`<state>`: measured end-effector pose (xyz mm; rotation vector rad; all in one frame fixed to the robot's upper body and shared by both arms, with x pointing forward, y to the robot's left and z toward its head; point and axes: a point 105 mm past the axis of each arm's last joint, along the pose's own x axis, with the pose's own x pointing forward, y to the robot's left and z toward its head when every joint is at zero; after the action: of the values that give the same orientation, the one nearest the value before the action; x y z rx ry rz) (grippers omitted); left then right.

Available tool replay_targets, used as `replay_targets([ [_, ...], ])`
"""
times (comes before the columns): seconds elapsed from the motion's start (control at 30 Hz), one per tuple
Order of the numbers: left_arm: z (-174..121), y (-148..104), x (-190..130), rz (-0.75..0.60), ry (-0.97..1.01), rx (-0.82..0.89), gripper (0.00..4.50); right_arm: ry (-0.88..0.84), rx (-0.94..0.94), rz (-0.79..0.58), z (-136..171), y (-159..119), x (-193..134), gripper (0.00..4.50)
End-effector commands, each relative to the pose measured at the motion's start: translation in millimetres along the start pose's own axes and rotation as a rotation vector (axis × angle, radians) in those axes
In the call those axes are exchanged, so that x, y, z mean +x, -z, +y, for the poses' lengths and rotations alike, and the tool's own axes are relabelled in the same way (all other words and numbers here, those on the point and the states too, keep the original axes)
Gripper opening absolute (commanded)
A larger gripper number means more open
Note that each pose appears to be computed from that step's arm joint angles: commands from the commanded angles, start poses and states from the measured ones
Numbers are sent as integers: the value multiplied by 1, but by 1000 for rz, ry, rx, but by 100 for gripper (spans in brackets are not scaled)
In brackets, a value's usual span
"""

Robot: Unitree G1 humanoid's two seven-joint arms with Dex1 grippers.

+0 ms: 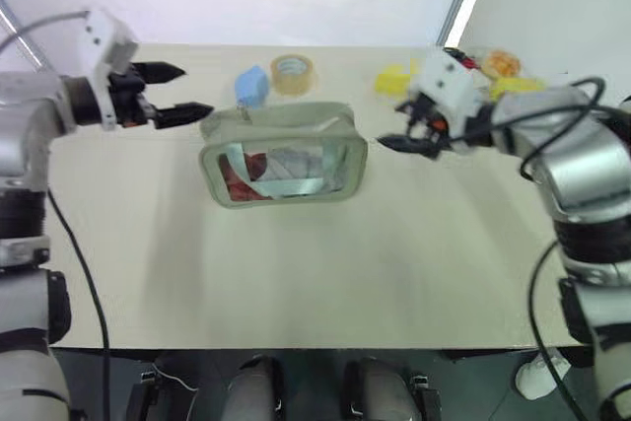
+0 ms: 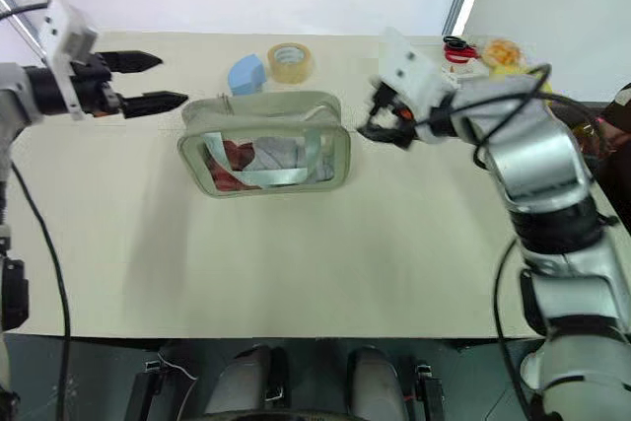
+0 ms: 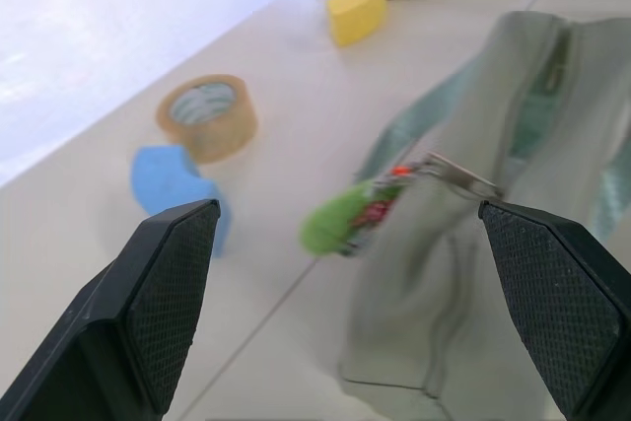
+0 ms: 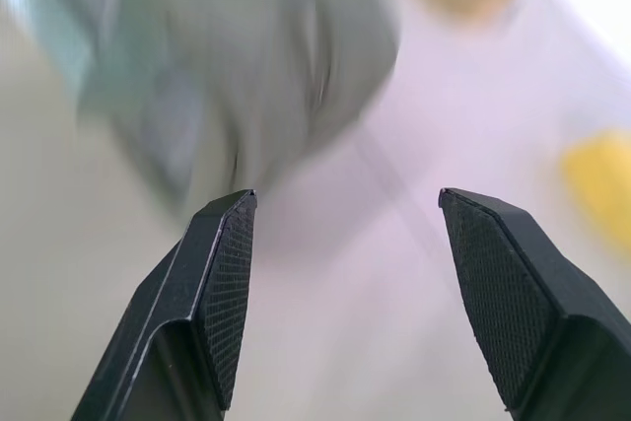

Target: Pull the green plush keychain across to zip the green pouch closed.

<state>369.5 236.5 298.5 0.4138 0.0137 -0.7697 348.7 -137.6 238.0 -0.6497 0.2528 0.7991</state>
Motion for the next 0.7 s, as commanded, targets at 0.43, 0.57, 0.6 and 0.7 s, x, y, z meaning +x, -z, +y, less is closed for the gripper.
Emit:
replay_targets([
  [0.43, 14, -5, 9, -26, -14, 36, 450, -2, 47, -193, 10, -39, 35, 305],
  [0.57, 16, -1, 10, -4, -17, 47, 450, -30, 58, -215, 15, -42, 31, 165],
  [0.6, 17, 1, 11, 0, -18, 50, 450, -40, 57, -221, 18, -44, 29, 119],
  [0.7, 31, 5, 18, 8, -104, 71, 450, -111, 36, -226, 35, -48, 20, 6],
])
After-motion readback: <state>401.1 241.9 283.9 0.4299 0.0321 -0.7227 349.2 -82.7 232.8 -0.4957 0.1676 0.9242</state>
